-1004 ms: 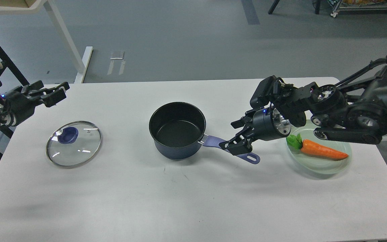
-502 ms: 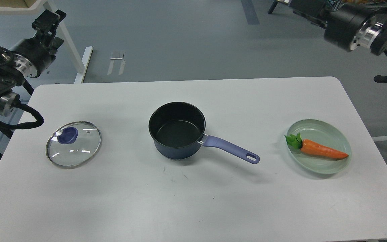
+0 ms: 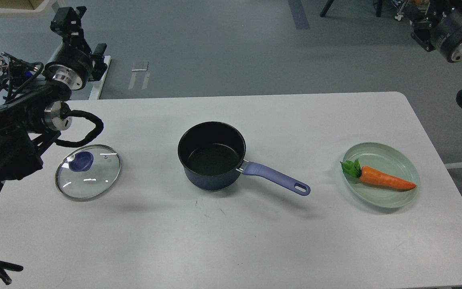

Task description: Open pot lid

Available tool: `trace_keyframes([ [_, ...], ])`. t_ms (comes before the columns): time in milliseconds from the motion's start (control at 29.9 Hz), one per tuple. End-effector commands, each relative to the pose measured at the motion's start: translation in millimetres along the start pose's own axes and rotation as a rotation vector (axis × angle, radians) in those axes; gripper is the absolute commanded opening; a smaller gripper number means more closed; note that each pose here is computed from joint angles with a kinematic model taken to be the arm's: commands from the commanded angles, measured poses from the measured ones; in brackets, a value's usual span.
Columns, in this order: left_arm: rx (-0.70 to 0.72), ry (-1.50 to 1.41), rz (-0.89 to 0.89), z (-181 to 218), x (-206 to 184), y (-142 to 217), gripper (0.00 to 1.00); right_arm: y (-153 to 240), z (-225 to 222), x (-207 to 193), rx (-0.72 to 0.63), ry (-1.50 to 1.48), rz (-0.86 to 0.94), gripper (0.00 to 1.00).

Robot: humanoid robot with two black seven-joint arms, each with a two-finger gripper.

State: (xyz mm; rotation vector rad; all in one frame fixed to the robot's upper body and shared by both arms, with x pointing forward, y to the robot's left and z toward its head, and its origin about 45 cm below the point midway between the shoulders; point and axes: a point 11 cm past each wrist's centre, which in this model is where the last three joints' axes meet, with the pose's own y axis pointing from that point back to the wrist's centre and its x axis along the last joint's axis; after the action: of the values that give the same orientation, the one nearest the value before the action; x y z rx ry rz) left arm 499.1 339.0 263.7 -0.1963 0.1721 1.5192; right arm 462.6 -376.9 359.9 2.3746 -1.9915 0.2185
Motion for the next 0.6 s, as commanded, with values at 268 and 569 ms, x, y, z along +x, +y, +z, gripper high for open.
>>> trace_keyframes([
  [268, 0.009, 0.09, 0.008, -10, 2, 4, 0.99, 9, 51, 0, -0.016, -0.54, 0.183, 1.0],
  [569, 0.011, 0.198, -0.022, -25, 7, 16, 0.99, 14, 69, -10, 0.062, -0.801, 0.194, 1.0],
])
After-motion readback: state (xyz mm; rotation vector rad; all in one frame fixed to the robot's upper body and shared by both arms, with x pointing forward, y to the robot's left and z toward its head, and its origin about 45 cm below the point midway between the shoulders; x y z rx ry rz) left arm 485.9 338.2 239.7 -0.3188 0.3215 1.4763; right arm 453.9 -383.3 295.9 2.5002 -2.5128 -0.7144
